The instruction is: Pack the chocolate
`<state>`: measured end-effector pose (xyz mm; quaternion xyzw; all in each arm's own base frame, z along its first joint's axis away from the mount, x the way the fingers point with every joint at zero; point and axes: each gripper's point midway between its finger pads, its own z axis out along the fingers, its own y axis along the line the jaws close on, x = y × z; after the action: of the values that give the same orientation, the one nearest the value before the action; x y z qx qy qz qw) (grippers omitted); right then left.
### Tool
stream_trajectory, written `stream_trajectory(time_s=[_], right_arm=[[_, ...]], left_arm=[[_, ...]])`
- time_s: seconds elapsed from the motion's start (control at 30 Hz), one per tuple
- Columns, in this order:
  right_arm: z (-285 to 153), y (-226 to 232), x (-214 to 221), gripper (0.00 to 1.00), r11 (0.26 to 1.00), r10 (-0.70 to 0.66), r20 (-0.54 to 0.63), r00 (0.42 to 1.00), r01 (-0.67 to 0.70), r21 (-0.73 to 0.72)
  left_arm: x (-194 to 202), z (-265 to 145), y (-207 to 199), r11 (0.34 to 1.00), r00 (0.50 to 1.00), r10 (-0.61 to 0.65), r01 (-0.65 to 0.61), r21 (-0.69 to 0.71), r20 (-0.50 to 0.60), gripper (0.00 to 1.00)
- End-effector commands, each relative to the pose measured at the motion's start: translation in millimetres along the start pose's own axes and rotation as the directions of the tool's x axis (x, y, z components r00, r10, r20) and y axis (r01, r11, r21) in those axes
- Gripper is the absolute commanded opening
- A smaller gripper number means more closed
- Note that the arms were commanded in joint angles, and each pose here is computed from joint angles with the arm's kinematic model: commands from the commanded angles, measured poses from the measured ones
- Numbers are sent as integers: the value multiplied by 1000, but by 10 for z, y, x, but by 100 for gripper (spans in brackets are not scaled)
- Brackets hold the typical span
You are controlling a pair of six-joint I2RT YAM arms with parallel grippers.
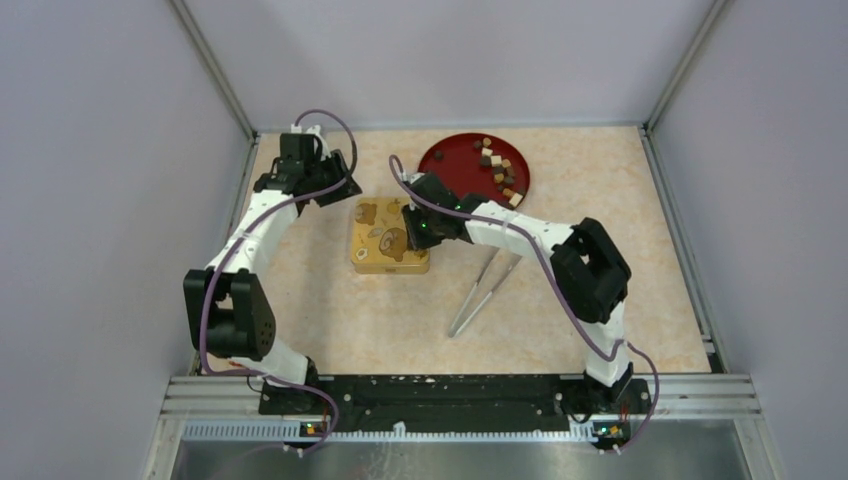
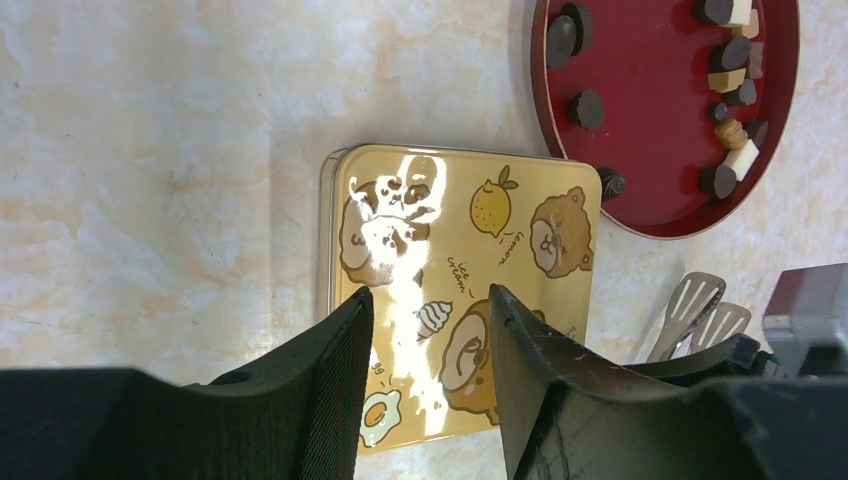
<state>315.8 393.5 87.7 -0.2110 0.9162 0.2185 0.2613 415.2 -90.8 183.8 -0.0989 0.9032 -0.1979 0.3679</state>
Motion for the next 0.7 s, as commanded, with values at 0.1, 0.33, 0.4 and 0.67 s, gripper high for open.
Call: stream_trajectory(time_s=[0.1,0.33,0.4,0.67], right_arm=[[-323,-62,-649,20,998,-21,164,986,11,59],[-337,-240,-1254,19,998,65,258,964,-66,-4],[-233,-274,-1314,19,997,73,254,964,-76,1],[588,-526,-820,18,990,134,85,987,-138,42]], left_arm=[[-85,-68,-112,998,999,22,-24,53,29,51],[62,240,-169,990,999,-12,17,137,-34,46],[97,338,-165,989,998,-31,39,145,-60,45],[460,896,145,992,982,-88,101,73,-168,40]])
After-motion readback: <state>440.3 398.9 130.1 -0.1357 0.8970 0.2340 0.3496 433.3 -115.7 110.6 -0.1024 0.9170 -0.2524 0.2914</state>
